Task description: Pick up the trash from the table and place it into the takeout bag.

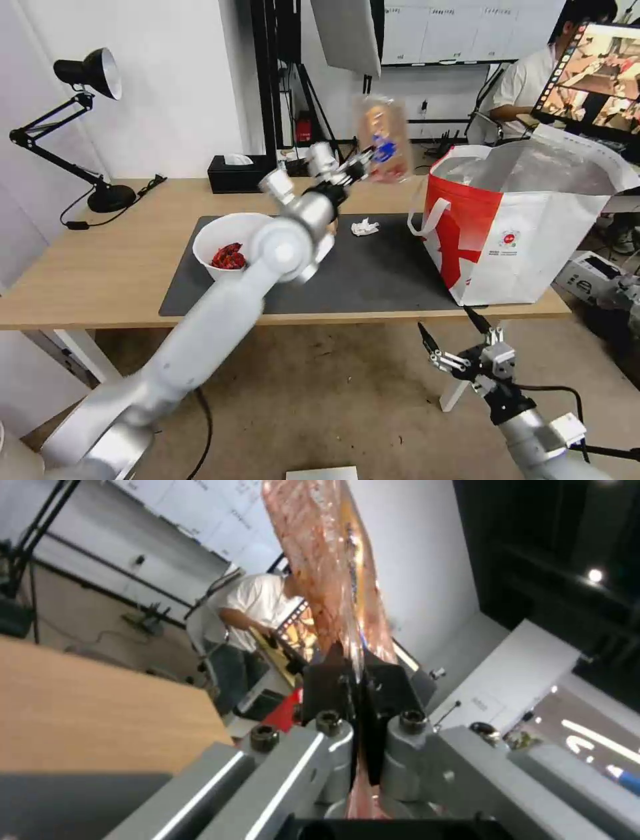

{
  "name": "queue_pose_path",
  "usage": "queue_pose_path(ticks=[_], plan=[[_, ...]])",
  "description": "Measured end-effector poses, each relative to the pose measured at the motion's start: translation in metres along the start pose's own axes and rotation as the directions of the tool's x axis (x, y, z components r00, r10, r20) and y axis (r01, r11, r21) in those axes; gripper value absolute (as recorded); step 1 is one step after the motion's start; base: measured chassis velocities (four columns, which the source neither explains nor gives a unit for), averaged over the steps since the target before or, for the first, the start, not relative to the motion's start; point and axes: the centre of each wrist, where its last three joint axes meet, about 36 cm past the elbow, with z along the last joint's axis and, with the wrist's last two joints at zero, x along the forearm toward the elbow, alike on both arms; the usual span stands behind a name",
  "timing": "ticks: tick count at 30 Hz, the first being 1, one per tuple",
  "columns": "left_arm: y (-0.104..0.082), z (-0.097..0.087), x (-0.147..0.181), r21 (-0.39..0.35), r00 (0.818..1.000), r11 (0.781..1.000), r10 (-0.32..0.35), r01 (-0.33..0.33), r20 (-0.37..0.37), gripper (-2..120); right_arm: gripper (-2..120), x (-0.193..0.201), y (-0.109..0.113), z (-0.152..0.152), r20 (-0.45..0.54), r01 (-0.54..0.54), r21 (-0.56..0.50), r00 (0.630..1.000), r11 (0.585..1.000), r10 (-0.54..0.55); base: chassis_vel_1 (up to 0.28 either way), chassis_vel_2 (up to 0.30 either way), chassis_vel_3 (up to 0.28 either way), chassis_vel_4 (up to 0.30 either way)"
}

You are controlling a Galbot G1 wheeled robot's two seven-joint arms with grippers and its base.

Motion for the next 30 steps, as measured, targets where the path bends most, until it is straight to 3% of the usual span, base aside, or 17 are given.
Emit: queue_pose_path(ticks=[2, 5, 9, 12, 13, 16, 17, 19, 20, 21, 22, 23, 30], plan=[[-0.004, 0.006, -0.011, -0.037, 1.000, 0.999, -0.001, 0.001, -0.001, 0, 100, 0.001, 0.001, 0.003, -0.007, -0.005, -0.002, 1.000, 1.000, 0.005, 0.000, 0.000, 0.000, 0.000], [-0.021, 0.033, -0.043, -0.176, 1.000, 0.984, 0.007, -0.005, 0.009, 0, 100, 0.005, 0.006, 0.009, -0.023, -0.014, -0.004, 1.000, 1.000, 0.013, 0.000, 0.000, 0.000, 0.000], [-0.035, 0.045, -0.057, -0.240, 1.000, 0.971, 0.022, -0.017, 0.015, 0, 100, 0.007, 0.008, 0.011, -0.031, -0.017, -0.005, 0.999, 1.000, 0.017, 0.000, 0.000, 0.000, 0.000], [-0.045, 0.061, -0.077, -0.390, 0.999, 0.921, 0.032, -0.015, 0.039, 0, 100, 0.008, 0.009, 0.014, -0.039, -0.022, -0.007, 0.999, 1.000, 0.021, 0.000, 0.000, 0.000, 0.000], [-0.045, 0.061, -0.077, -0.390, 0.999, 0.921, 0.032, -0.015, 0.039, 0, 100, 0.008, 0.009, 0.014, -0.039, -0.022, -0.007, 0.999, 1.000, 0.021, 0.000, 0.000, 0.000, 0.000], [-0.048, 0.072, -0.087, -0.510, 0.998, 0.859, 0.058, -0.032, 0.036, 0, 100, 0.008, 0.011, 0.016, -0.043, -0.019, -0.010, 0.999, 1.000, 0.019, 0.000, 0.000, 0.000, 0.000], [-0.048, 0.072, -0.087, -0.510, 0.998, 0.859, 0.058, -0.032, 0.036, 0, 100, 0.008, 0.011, 0.016, -0.043, -0.019, -0.010, 0.999, 1.000, 0.019, 0.000, 0.000, 0.000, 0.000], [-0.042, 0.081, -0.092, -0.582, 0.997, 0.812, 0.069, -0.046, 0.018, 0, 100, 0.008, 0.013, 0.017, -0.046, -0.016, -0.013, 0.999, 1.000, 0.015, 0.000, 0.000, 0.000, 0.000], [-0.038, 0.087, -0.094, -0.628, 0.997, 0.776, 0.080, -0.058, 0.007, 0, 100, 0.007, 0.013, 0.018, -0.046, -0.015, -0.014, 0.999, 1.000, 0.015, 0.000, 0.000, 0.000, 0.000], [-0.038, 0.087, -0.094, -0.628, 0.997, 0.776, 0.080, -0.058, 0.007, 0, 100, 0.007, 0.013, 0.018, -0.046, -0.015, -0.014, 0.999, 1.000, 0.015, 0.000, 0.000, 0.000, 0.000], [-0.034, 0.091, -0.095, -0.654, 0.996, 0.753, 0.091, -0.073, -0.006, 0, 100, 0.007, 0.012, 0.019, -0.047, -0.016, -0.014, 0.999, 1.000, 0.015, 0.000, 0.000, 0.000, 0.000], [-0.032, 0.092, -0.095, -0.663, 0.995, 0.743, 0.101, -0.088, -0.018, 0, 100, 0.006, 0.012, 0.020, -0.048, -0.016, -0.014, 0.999, 1.000, 0.016, 0.000, 0.000, 0.000, 0.000], [-0.030, 0.092, -0.094, -0.672, 0.987, 0.727, 0.150, -0.144, -0.050, 0, 100, 0.007, 0.013, 0.024, -0.058, -0.014, -0.019, 0.998, 1.000, 0.013, 0.000, 0.000, 0.000, 0.000]])
